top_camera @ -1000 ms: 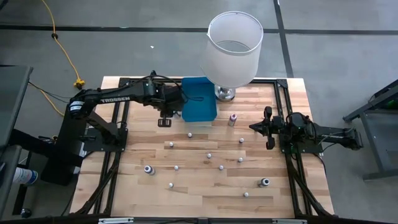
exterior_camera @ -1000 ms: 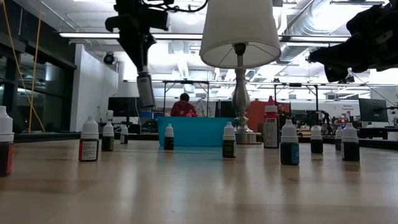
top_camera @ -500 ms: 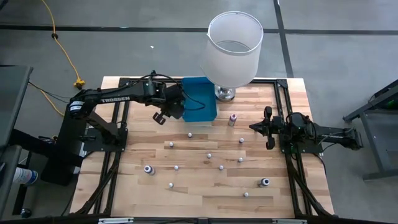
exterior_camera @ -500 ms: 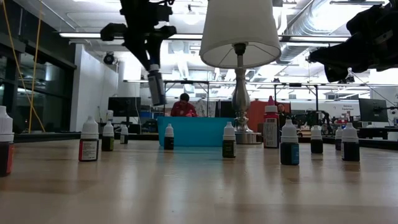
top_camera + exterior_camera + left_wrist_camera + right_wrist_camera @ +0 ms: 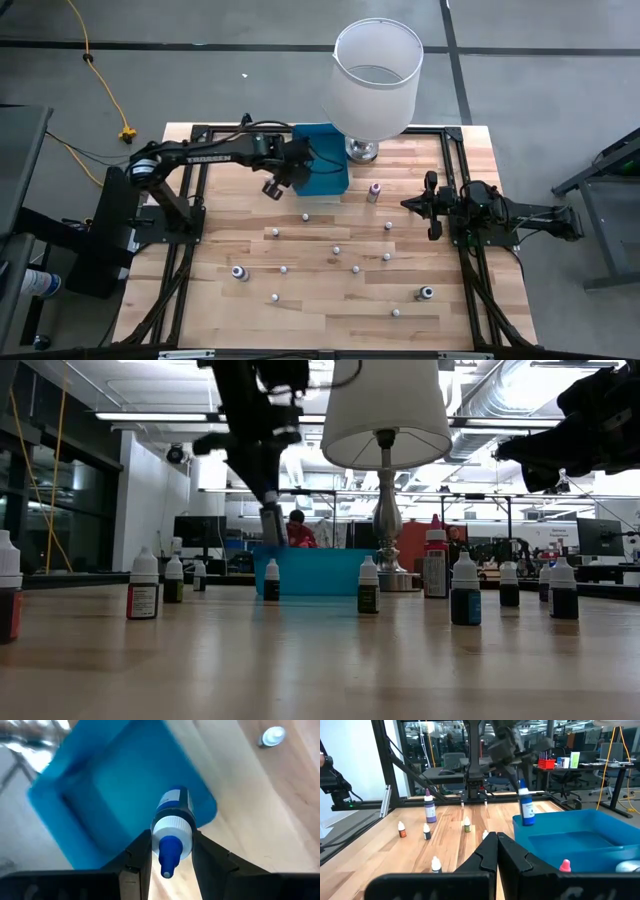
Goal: Pick & Place food coloring
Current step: Put the big blue food coloring bottle into the blue bin
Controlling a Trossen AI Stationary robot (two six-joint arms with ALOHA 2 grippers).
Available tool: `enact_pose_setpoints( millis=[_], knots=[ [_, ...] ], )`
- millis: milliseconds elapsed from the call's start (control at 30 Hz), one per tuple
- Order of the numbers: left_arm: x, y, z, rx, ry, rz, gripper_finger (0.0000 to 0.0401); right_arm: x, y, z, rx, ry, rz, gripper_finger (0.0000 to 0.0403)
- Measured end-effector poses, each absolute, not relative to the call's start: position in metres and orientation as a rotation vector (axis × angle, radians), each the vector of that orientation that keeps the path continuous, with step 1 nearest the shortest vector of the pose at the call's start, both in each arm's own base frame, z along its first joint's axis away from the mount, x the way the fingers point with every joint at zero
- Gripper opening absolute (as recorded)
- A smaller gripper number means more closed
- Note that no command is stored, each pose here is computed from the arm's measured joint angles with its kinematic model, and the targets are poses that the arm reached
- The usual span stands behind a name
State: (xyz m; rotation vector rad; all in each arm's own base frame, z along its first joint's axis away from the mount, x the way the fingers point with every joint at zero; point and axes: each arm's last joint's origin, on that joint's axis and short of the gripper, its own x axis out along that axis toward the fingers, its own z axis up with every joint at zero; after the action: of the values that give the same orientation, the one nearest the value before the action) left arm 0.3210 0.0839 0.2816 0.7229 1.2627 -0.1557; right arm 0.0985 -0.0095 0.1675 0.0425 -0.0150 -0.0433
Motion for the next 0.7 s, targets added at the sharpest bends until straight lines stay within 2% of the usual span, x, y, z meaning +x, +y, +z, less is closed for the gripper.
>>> enact_pose_setpoints(
  millis=[467,700],
  knots=[
    [0.323,0.094,0.263,0.544,1.329,-0.156,0.0107,0.099,-0.01,0.167,0.043,-0.015,-0.043,0.0],
    [0.325,0.096,0.259,0.521,1.354,-0.128,0.0108,0.099,-0.009,0.168,0.043,-0.016,-0.043,0.0]
  ],
)
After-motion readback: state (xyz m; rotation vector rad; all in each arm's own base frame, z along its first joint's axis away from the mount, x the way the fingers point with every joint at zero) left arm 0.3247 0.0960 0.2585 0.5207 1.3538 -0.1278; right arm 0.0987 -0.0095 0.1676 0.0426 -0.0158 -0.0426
